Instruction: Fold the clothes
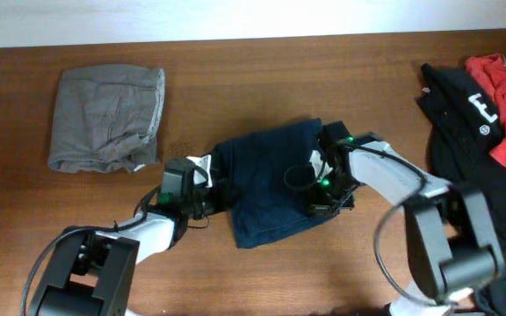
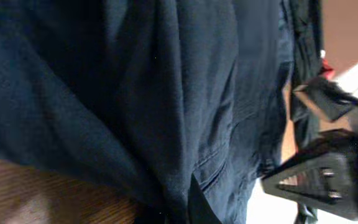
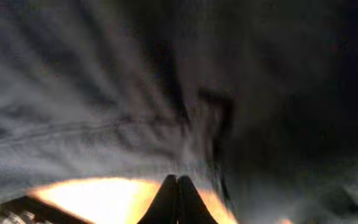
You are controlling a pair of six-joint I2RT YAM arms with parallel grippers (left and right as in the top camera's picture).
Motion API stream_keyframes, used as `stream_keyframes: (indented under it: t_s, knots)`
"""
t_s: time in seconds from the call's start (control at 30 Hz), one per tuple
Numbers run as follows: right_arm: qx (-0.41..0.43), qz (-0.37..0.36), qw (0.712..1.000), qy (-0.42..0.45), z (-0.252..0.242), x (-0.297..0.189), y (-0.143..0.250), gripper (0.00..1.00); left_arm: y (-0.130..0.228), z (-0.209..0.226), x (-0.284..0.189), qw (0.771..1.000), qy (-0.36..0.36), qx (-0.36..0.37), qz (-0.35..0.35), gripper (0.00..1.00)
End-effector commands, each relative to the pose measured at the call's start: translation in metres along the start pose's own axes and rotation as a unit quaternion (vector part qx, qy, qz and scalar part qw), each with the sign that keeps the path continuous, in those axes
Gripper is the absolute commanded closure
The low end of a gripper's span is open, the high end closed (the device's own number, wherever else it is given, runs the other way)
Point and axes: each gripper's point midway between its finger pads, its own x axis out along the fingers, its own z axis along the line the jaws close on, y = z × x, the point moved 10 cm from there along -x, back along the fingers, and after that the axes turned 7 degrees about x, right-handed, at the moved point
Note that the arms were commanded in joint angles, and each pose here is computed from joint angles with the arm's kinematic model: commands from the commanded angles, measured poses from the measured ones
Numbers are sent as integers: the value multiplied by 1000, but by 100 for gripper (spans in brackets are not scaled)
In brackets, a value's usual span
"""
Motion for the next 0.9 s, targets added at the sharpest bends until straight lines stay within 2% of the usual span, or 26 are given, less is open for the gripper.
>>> stream_keyframes:
  t_s: [0.0, 0.03, 0.07, 0.1, 0.17, 0.2, 0.23, 0.27, 0.33, 0.57, 0.87]
  knots:
    - [-41, -79, 996, -13, 14, -49, 14, 96, -16, 1, -11, 998, 45, 34, -7, 99]
    - [-47, -95, 994, -17, 16, -58, 18, 96, -16, 5, -12, 999, 39, 25, -5, 97]
    - [-56, -117, 991, -24, 20, -70, 25, 96, -12, 9, -13, 999, 27, 17, 4, 88]
    - [-61, -127, 990, -27, 21, -74, 27, 96, -9, 12, -13, 1000, 16, 14, 13, 86]
    - [-70, -148, 986, -34, 24, -82, 29, 96, -1, 19, -14, 999, -18, -3, 32, 65]
    - [-76, -153, 985, -32, 24, -81, 27, 96, 3, 22, -14, 999, -33, -12, 39, 59]
    - [-82, -156, 984, -20, 22, -74, 23, 96, 5, 24, -14, 998, -46, -19, 45, 49]
    - [-80, -153, 985, -13, 19, -64, 19, 96, 10, 27, -15, 996, -62, -32, 56, 26]
    - [-77, -144, 986, -11, 16, -51, 12, 96, 16, 29, -16, 994, -70, -46, 72, 1]
    - [-43, -119, 992, -18, 8, -7, -20, 96, 19, 32, -16, 991, -90, -51, 79, 1]
    - [-13, -81, 997, 1, -5, 31, -35, 96, 26, 15, 2, 992, -95, -27, 85, 1]
